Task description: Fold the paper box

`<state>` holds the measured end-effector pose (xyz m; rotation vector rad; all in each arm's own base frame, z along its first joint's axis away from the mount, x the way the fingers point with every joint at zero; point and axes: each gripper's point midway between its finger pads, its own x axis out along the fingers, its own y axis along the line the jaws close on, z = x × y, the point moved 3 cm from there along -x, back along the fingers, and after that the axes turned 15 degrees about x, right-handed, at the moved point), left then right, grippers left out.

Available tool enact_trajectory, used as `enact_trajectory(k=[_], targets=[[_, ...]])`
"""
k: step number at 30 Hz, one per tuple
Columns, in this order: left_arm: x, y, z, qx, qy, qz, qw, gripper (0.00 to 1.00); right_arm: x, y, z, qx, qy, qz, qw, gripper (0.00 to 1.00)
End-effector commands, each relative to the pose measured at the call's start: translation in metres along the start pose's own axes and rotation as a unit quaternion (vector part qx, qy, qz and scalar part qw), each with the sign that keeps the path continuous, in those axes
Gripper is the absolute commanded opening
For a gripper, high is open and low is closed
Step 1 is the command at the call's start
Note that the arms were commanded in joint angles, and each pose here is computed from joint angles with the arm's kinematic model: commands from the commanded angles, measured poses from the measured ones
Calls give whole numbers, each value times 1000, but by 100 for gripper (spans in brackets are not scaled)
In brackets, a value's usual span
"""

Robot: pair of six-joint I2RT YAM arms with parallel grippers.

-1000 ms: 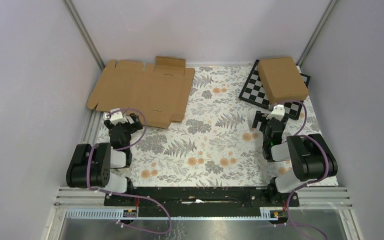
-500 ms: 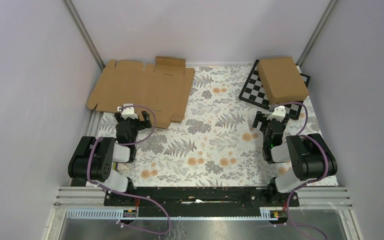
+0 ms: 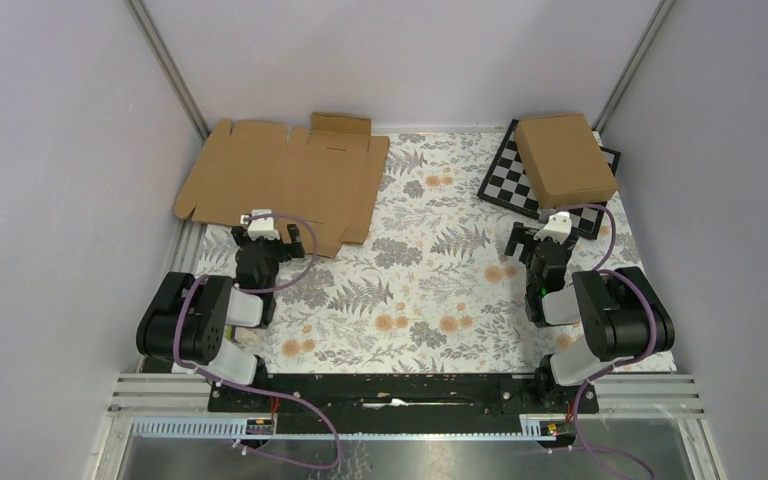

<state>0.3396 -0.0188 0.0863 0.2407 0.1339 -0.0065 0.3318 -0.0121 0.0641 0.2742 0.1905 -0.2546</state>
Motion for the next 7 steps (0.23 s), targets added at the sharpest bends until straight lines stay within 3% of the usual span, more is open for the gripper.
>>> enact_trajectory(k=[1, 7], targets=[[5, 6, 16, 2, -31, 11, 999, 99, 3, 3, 15, 11, -33, 2, 999, 100], [7, 7, 15, 0, -27, 6, 1000, 99, 3, 3, 15, 11, -33, 2, 999, 100]])
